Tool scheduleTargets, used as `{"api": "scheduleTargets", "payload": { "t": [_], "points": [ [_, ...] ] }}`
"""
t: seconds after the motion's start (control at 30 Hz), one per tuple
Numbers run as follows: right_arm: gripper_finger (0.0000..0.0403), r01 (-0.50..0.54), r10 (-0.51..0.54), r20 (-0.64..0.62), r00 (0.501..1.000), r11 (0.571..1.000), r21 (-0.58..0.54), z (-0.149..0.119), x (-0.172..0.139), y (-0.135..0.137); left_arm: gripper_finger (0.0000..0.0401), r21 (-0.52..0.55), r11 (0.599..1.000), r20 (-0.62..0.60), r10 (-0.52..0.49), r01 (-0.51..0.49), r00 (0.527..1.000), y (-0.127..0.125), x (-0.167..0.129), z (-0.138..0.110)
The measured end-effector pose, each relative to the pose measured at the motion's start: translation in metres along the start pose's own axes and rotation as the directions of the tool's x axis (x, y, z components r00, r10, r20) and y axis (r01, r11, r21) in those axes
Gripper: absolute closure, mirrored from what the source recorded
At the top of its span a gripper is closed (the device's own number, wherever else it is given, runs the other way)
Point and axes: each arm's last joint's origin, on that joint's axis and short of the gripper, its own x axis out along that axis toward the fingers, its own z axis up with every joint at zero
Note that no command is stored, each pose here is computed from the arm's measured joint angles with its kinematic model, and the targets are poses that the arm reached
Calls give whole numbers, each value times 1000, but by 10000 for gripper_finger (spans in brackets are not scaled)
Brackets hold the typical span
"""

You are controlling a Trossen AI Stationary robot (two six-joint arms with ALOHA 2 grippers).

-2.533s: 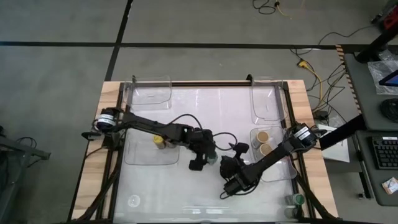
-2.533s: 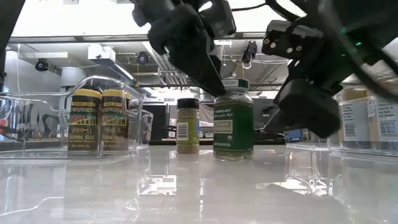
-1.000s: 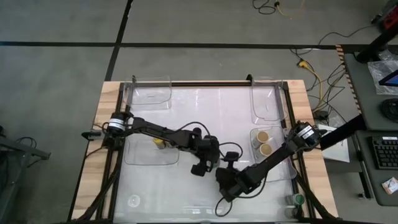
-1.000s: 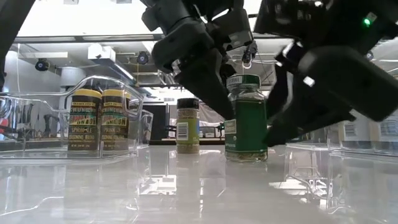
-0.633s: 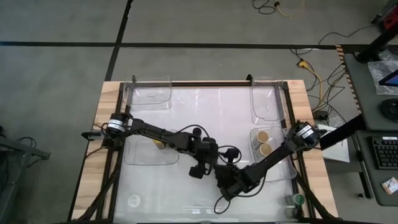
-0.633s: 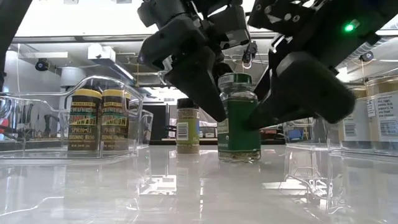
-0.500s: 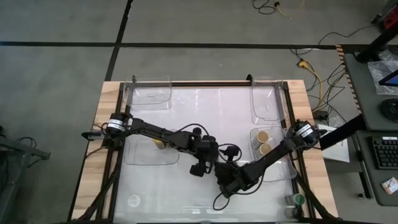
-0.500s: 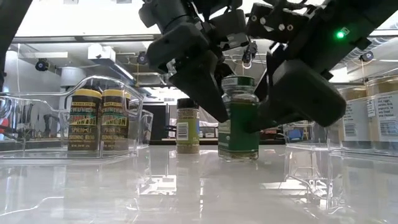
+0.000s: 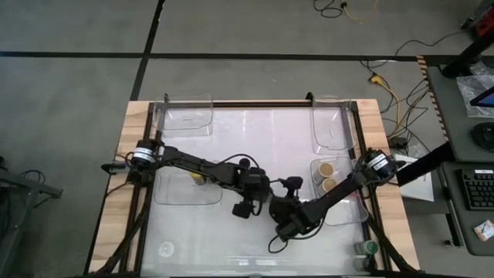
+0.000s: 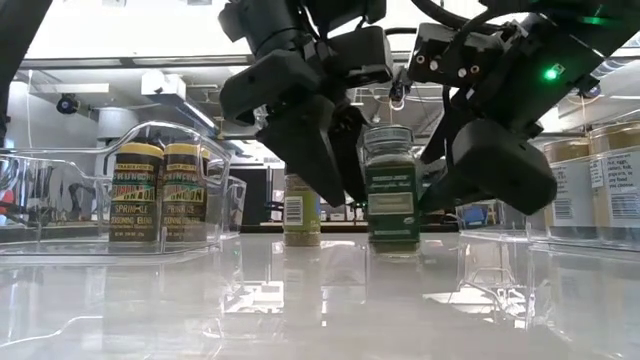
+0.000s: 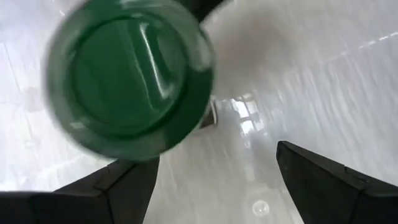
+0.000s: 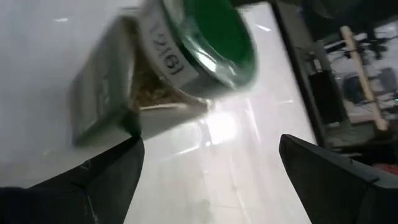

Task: Sort spices by type
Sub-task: Put the top green spice bottle into the top left transparent bin

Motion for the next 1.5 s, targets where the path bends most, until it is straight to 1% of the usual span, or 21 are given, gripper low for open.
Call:
{"api": "scheduleTargets", "payload": {
  "t": [0.1,0.2,0.27,0.37,0.43,0.5,0.67,0.83,0.9,1.13,1.2,1.3,1.47,1.5],
  "points": [
    [39,20,-20,-4,1000,1000,9,-1,-1,-3,95,-9,1000,-7,1,-1,1000,2,-3,-1],
    [39,-5,6,-10,1000,1000,31,1,-4,-6,95,-38,999,2,31,-30,1000,8,-9,-1],
    [39,-20,20,-3,1000,999,47,2,-8,-9,95,-79,996,23,48,-46,999,13,-13,0],
    [39,-31,30,13,999,997,64,3,-15,-15,95,-111,992,33,61,-57,998,17,-14,0],
    [39,-39,37,23,999,997,73,3,-19,-19,95,-113,992,31,63,-59,998,16,-12,-2],
    [39,-44,42,28,999,995,84,0,-23,-23,95,-113,990,46,85,-80,995,16,-11,-2],
    [39,-58,52,38,998,985,164,-10,-30,-34,95,-129,989,137,89,-72,987,17,-7,2],
    [39,-69,60,44,997,970,234,-24,-34,-41,95,-144,987,156,89,-67,984,16,5,-2],
    [39,-72,62,46,997,964,255,-28,-35,-43,95,-154,986,188,93,-65,978,15,10,-5],
    [39,-79,67,53,996,956,282,-30,-37,-47,98,-258,965,294,127,-49,947,15,19,-9],
    [39,-81,68,55,996,956,283,-30,-37,-47,108,-283,957,290,148,-63,945,15,21,-11],
    [39,-83,70,58,996,954,287,-30,-37,-47,137,-314,943,265,200,-111,943,16,22,-13],
    [39,-84,70,59,996,957,277,-30,-38,-47,213,-319,940,269,213,-122,939,17,19,-10],
    [39,-84,70,59,996,958,273,-30,-38,-47,221,-320,940,274,214,-121,938,17,19,-8]
  ]
}}
